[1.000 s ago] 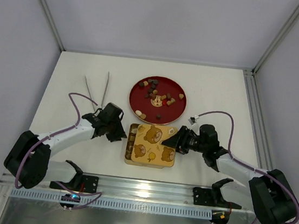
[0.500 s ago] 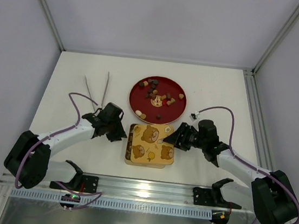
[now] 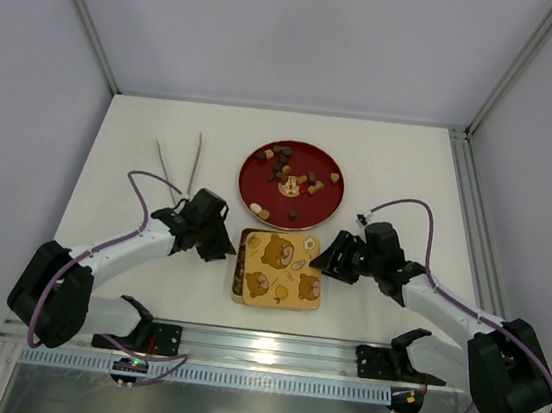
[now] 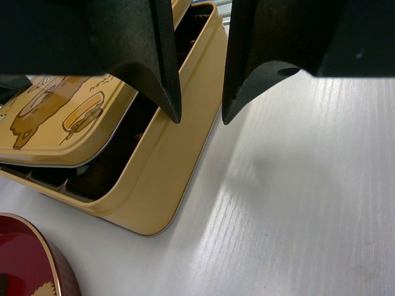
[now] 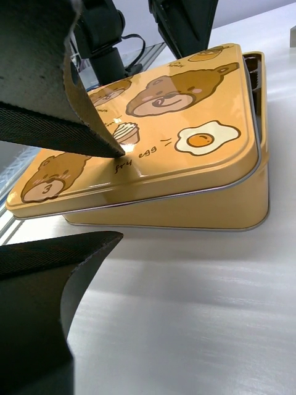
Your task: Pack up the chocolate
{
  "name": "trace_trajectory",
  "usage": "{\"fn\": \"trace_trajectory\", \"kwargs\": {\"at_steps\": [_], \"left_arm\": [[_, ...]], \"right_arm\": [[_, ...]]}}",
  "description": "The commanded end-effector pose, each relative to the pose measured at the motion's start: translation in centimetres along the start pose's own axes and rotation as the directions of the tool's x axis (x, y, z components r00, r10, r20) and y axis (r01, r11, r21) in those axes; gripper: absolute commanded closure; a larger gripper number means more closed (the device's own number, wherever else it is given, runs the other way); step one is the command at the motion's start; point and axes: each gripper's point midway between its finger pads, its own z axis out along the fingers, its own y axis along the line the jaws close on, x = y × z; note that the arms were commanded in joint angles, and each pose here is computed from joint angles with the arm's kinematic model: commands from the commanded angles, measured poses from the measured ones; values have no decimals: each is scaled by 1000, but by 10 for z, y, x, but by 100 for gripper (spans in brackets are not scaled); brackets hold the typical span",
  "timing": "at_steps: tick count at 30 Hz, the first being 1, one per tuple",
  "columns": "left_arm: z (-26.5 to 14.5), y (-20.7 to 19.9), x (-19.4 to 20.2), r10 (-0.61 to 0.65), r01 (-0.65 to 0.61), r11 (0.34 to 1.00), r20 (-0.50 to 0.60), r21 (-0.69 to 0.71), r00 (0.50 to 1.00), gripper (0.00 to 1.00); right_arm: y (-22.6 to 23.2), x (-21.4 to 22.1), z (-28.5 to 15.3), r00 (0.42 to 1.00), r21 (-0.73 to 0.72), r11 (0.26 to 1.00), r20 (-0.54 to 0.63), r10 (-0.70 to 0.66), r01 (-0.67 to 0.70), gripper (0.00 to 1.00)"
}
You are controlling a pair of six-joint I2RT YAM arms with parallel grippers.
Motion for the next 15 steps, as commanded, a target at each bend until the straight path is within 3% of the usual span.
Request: {"fn": "trace_trajectory", "kwargs": {"at_steps": [1, 11, 15], "left_arm": [[-6, -18, -6, 11, -12, 998, 10, 58, 1000, 68], [-6, -19, -1, 19, -18, 998, -3, 67, 1000, 68], [-6, -18, 2, 19, -19, 998, -9, 67, 1000, 68]], "right_arm": [[11, -15, -4, 998, 1, 1000, 50, -24, 24, 47], [22, -18, 2, 999, 9, 1000, 53, -12, 11, 48], [20, -21, 5, 998, 28, 999, 62, 14, -16, 57]]}}
